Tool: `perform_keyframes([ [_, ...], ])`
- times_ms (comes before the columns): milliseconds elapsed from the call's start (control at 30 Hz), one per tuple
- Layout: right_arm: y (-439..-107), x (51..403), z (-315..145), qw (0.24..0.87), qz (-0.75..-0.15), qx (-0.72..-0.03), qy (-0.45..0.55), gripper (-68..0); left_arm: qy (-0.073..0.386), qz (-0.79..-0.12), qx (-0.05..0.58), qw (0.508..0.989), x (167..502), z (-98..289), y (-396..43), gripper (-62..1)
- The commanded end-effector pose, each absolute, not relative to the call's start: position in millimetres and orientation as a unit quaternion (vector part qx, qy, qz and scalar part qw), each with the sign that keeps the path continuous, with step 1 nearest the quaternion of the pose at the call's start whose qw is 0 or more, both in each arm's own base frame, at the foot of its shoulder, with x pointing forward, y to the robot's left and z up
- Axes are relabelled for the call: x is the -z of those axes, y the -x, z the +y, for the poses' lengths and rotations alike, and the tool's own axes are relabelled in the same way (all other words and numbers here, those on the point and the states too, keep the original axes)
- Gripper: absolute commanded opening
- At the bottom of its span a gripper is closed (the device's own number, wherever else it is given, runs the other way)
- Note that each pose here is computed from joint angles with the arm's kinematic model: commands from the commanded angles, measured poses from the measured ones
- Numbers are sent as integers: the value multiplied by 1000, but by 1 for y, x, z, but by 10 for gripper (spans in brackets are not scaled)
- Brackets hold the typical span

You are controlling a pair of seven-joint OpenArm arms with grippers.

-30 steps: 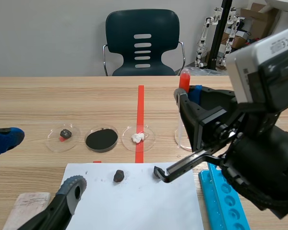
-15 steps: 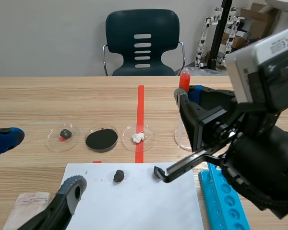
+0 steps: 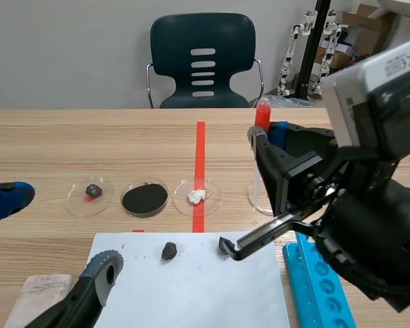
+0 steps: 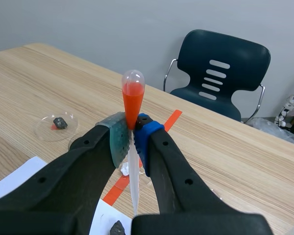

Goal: Squeeze the dropper onto the mineral

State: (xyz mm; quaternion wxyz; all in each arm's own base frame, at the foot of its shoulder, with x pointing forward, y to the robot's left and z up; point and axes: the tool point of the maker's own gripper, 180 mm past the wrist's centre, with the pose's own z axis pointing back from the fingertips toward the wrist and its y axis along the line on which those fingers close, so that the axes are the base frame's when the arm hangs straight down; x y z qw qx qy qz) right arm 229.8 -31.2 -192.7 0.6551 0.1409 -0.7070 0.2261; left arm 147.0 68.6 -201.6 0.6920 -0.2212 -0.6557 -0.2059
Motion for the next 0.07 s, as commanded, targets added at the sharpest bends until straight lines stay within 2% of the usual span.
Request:
perform_keyframes([
  [0, -231, 179, -32, 638, -723, -225, -142, -664, 225, -662, 200, 686, 197, 68, -147, 14],
  [33, -231, 179, -32, 638, -723, -225, -142, -664, 225, -662, 200, 686, 197, 68, -147, 14],
])
